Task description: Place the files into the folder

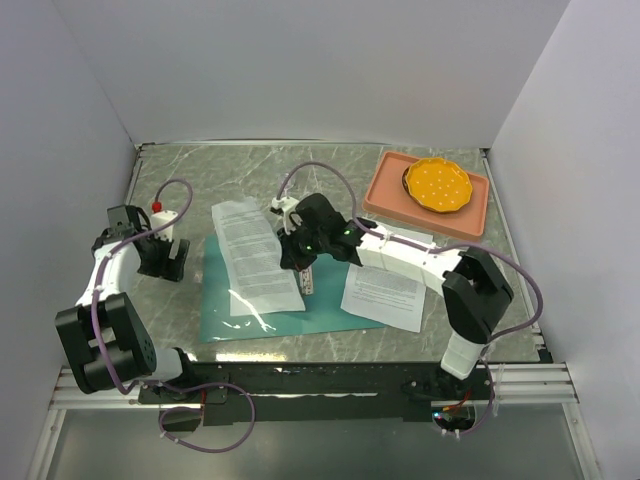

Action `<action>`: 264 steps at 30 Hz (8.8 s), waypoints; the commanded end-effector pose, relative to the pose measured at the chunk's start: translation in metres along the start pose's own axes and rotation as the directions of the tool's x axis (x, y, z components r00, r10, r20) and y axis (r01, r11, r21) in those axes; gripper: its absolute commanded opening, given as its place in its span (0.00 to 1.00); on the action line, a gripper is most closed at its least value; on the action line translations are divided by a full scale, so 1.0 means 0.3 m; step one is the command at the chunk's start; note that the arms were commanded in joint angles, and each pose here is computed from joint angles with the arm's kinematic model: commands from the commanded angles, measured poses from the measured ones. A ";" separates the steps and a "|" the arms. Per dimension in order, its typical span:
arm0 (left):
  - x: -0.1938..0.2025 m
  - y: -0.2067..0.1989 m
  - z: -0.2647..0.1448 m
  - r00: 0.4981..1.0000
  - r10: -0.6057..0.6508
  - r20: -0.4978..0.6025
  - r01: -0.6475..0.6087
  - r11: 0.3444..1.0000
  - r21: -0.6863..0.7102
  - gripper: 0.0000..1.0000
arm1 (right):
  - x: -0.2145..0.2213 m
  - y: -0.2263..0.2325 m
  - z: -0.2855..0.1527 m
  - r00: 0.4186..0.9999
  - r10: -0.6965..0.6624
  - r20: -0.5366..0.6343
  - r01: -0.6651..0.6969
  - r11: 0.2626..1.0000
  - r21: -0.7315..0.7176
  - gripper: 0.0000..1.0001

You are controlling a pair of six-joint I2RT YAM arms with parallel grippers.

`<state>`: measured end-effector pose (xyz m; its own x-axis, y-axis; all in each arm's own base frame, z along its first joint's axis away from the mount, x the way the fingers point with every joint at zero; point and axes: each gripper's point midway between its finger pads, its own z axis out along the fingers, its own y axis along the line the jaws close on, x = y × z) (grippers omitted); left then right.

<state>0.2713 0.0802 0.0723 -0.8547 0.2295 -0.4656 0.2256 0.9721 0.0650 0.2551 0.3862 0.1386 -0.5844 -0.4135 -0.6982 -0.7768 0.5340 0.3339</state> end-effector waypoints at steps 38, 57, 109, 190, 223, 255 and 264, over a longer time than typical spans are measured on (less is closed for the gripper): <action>0.215 -0.123 0.090 0.945 0.326 -0.009 -0.325 0.945 0.040 0.96 | 0.109 -0.085 0.189 0.901 0.432 0.034 -0.434 0.899 0.054 0.00; 0.218 -0.230 0.109 0.904 0.427 -0.029 -0.413 0.887 0.208 0.96 | 0.071 -0.048 0.231 0.889 0.456 -0.039 -0.452 0.887 0.093 0.00; 0.124 -0.172 0.137 0.948 0.311 -0.061 -0.304 0.946 0.110 0.97 | 0.178 0.052 0.219 0.926 0.294 -0.235 -0.315 0.948 -0.054 0.00; 0.095 -0.154 0.130 0.953 0.299 -0.056 -0.295 0.953 0.070 0.98 | 0.125 0.051 0.201 0.934 0.246 -0.260 -0.275 0.958 -0.078 0.00; 0.062 -0.099 0.032 0.946 0.324 -0.030 -0.323 0.946 0.028 0.96 | 0.186 0.100 0.281 0.917 0.302 -0.260 -0.327 0.943 -0.061 0.00; 0.114 -0.131 0.072 0.951 0.306 -0.047 -0.302 0.950 0.077 0.96 | 0.205 0.104 0.286 0.909 0.322 -0.264 -0.343 0.939 -0.036 0.01; 0.064 -0.113 0.043 0.953 0.302 -0.017 -0.301 0.953 0.047 0.96 | 0.182 0.085 0.259 0.915 0.320 -0.244 -0.328 0.945 0.009 0.54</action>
<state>0.2333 0.0507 0.0277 -0.7835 0.5181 -0.3429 0.5067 0.8523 0.1301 0.2144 0.4337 0.0305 -0.8622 -0.4038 -0.3058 -0.5057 0.6514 0.5656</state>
